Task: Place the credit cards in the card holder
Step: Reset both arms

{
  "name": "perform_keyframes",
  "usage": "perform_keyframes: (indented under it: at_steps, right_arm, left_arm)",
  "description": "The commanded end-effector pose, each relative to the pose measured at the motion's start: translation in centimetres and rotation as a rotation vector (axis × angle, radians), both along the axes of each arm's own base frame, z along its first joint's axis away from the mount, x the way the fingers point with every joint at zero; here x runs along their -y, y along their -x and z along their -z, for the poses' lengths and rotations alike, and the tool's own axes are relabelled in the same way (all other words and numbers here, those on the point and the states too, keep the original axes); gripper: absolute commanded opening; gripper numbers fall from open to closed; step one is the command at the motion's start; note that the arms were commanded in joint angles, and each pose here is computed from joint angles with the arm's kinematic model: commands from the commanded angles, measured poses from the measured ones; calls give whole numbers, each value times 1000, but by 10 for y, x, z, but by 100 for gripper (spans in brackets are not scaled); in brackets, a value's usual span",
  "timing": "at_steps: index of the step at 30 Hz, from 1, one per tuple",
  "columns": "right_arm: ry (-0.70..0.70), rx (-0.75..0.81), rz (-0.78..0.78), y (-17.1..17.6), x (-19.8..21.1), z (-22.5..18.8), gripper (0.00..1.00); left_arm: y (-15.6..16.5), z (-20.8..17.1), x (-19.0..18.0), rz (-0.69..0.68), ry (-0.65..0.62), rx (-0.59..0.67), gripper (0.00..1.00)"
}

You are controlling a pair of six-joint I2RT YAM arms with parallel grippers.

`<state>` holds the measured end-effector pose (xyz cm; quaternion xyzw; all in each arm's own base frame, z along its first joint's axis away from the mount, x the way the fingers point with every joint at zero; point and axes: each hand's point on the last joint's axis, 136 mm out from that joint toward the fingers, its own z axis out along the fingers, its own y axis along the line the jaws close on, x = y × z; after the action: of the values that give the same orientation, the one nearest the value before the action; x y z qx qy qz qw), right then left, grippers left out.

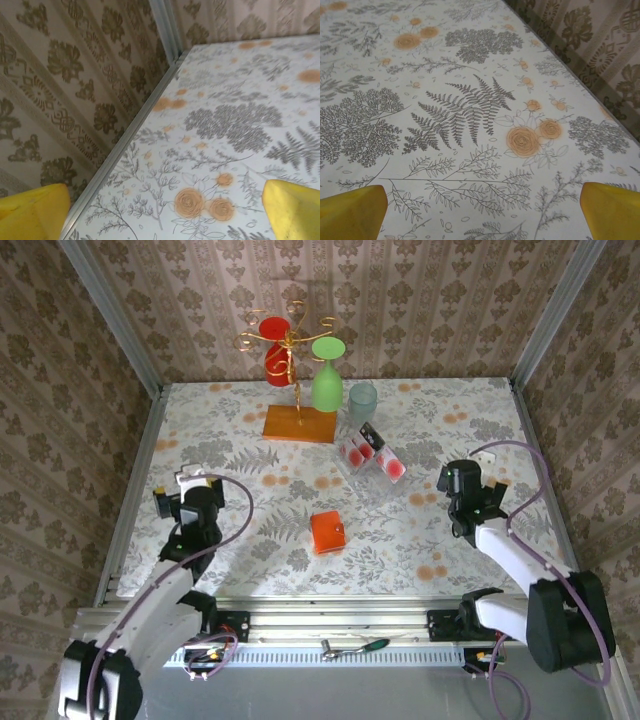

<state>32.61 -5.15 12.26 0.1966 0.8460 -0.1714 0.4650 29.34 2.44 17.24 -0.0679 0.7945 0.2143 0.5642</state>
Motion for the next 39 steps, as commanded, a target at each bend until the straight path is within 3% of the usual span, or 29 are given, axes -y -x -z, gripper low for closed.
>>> perform_keyframes:
  at_steps: [1, 7, 14, 19, 29, 39]
  right_arm:
    - [18, 87, -65, -27, -7, -14, 100]
    - [-27, 145, -164, -44, -17, 2, 100]
    - [-15, 220, -362, -63, -36, -5, 100]
    - [-16, 309, -309, -59, -23, 18, 100]
    - [-48, 205, -381, -74, -34, 27, 100]
    - [-26, 219, -376, -71, -35, 24, 100]
  left_arm:
    - [-18, 9, 5, 62, 11, 24, 100]
    - [-44, 39, 7, 94, 55, 28, 100]
    - [-76, 36, 25, 206, 2, 87, 100]
    - [-87, 49, 29, 260, 16, 63, 100]
    - [-107, 77, 19, 324, 164, -21, 100]
    - [-107, 76, 20, 318, 139, -14, 100]
